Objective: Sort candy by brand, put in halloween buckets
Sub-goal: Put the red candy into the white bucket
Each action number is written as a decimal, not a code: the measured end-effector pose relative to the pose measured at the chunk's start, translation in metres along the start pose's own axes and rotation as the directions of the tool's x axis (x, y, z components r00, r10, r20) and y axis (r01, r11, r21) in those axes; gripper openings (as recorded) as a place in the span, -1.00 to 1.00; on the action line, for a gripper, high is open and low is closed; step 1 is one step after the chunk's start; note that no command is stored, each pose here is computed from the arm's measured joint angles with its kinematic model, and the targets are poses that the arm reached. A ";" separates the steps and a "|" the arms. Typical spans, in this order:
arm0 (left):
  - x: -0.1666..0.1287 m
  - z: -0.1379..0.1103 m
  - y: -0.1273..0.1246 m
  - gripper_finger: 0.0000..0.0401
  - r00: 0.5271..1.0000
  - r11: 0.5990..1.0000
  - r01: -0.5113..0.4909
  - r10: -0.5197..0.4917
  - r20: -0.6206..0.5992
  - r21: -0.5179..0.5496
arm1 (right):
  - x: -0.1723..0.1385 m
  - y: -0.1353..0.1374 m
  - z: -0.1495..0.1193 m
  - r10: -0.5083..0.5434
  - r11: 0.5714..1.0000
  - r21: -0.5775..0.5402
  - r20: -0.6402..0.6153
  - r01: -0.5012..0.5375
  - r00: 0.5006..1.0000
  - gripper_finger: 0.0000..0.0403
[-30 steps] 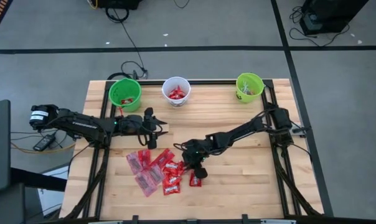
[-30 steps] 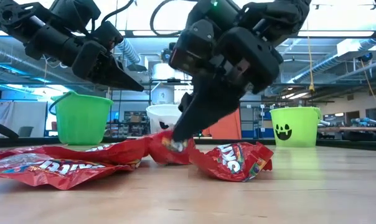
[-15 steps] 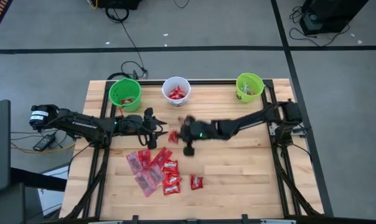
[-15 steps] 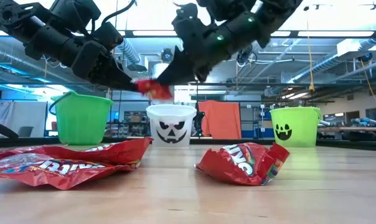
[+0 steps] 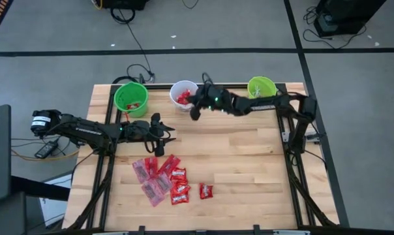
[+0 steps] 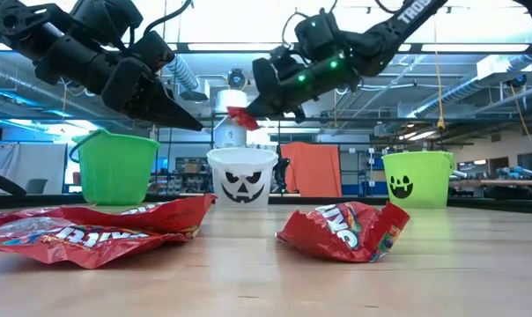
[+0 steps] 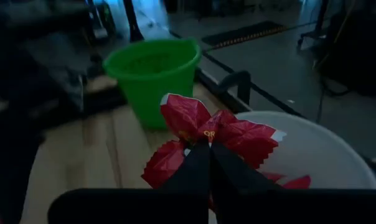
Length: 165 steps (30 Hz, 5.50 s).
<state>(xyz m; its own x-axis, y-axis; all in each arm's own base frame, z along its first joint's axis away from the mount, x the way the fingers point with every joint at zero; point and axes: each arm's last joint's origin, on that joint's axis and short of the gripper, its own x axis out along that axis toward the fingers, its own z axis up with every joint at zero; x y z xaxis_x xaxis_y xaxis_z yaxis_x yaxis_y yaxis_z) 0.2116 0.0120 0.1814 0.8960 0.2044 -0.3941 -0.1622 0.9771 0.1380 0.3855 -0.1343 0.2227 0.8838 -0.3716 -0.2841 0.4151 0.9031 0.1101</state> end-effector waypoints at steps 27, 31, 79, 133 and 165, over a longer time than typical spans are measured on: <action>0.000 0.000 0.000 0.01 1.000 1.000 0.001 -0.001 -0.002 0.022 | -0.003 -0.029 0.005 0.447 0.878 0.208 -0.040 -0.430 0.893 0.10; 0.000 0.000 0.000 0.01 1.000 1.000 0.000 0.000 -0.001 0.024 | -0.005 -0.004 -0.012 0.501 0.861 0.209 -0.184 -0.464 0.846 0.07; 0.000 0.005 0.000 0.01 0.998 0.999 -0.007 0.004 0.056 0.039 | -0.090 0.214 -0.154 0.470 0.451 -0.294 -0.725 -0.843 0.504 -0.59; 0.002 -0.002 0.016 0.01 0.991 0.990 -0.132 0.131 -0.023 -0.051 | 0.018 -0.051 0.009 -0.037 0.988 0.147 -0.057 0.045 0.998 -0.33; 0.037 -0.048 -0.098 0.00 0.819 0.805 0.574 -0.569 -0.076 0.154 | -0.023 0.028 0.008 0.024 0.997 -0.063 -0.315 -0.046 0.949 0.20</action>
<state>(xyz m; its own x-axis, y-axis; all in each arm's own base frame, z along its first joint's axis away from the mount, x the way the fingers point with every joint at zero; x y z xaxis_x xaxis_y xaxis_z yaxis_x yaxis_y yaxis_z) 0.2409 -0.0728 0.1101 0.7947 -0.3843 -0.4699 0.4470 0.8942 0.0247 0.3783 -0.1025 0.2398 0.7807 -0.2632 -0.5667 0.3596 0.9310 0.0630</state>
